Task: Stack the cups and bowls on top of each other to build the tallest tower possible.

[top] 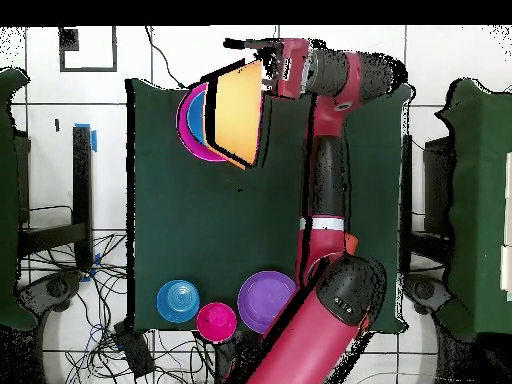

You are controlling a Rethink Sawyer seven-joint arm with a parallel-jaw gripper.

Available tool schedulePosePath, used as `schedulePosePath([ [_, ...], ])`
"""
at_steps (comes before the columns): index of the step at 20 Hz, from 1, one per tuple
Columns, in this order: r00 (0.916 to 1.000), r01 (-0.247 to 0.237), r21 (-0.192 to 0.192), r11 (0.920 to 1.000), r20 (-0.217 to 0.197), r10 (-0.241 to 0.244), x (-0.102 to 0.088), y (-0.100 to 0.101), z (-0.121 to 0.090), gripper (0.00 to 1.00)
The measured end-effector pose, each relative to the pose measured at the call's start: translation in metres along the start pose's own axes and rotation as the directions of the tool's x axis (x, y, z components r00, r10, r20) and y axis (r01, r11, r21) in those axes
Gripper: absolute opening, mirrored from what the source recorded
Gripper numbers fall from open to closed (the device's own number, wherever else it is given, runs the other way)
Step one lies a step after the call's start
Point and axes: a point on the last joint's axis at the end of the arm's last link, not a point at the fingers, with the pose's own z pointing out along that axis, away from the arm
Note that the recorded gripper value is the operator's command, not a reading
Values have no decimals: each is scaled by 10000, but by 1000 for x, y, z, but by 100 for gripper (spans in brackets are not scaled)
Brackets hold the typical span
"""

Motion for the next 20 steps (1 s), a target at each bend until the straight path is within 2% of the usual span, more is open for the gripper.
schedulePosePath([
  [20, 9999, -93, 25, 10000, -97, 93, 2, 2, -4, 100],
])
